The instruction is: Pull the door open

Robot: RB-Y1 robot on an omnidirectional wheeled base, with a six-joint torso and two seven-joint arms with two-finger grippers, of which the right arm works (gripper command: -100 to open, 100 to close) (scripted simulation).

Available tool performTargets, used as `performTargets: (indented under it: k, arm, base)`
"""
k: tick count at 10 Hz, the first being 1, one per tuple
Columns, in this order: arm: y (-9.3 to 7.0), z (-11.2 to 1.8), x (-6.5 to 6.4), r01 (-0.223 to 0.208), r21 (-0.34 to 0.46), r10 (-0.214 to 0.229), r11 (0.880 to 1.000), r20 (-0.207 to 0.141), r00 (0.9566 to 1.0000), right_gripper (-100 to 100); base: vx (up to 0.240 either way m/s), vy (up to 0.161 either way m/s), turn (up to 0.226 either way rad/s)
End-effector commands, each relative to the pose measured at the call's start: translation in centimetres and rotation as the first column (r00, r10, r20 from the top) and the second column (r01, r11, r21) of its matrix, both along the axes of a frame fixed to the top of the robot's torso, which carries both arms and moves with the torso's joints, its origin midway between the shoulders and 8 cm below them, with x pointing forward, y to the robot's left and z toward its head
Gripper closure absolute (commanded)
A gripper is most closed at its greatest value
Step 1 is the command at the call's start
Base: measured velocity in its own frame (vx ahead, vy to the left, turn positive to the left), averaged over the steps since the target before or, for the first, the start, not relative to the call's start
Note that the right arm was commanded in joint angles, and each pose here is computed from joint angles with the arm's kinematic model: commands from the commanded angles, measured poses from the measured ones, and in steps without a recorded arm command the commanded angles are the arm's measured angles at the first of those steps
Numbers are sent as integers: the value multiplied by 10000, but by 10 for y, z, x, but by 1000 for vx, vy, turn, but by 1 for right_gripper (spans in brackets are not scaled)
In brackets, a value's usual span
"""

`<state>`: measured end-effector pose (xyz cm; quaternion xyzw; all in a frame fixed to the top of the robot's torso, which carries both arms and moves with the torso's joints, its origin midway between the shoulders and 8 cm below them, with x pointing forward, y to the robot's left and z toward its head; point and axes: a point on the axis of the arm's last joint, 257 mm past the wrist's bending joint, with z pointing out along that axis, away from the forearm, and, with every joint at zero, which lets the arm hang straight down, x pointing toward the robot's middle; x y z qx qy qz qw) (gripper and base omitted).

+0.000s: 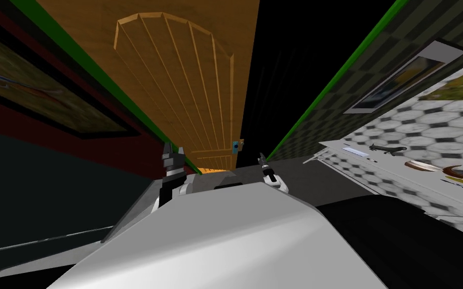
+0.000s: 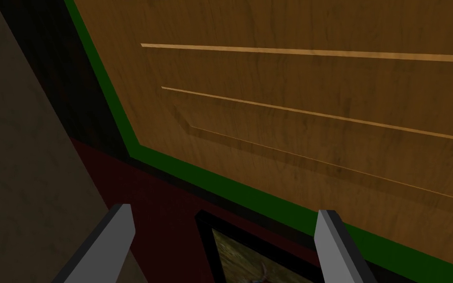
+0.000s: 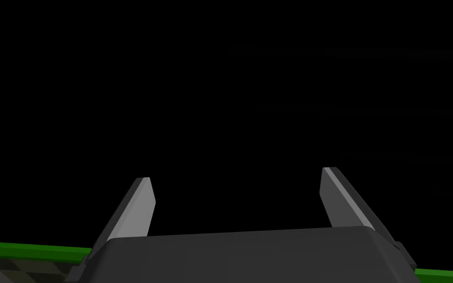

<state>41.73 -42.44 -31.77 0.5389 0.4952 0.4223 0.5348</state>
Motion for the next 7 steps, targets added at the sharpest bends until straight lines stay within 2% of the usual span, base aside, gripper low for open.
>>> performTargets:
  k: [1,4,5,7]
  arm:
    - [-21,0,-4,422,-108,-423,9991,-80,9991,-100]
    - [-48,1,-4,997,-168,-999,9949,-99,9949,-100]
    - [-51,2,0,1124,-114,-1125,9936,-36,9936,-100]
    - [-43,6,12,1078,40,-1079,9942,124,9941,-100]
  base:
    - [1,-11,98]
    - [37,-26,112]
    - [136,-50,245]
    - [152,-58,218]
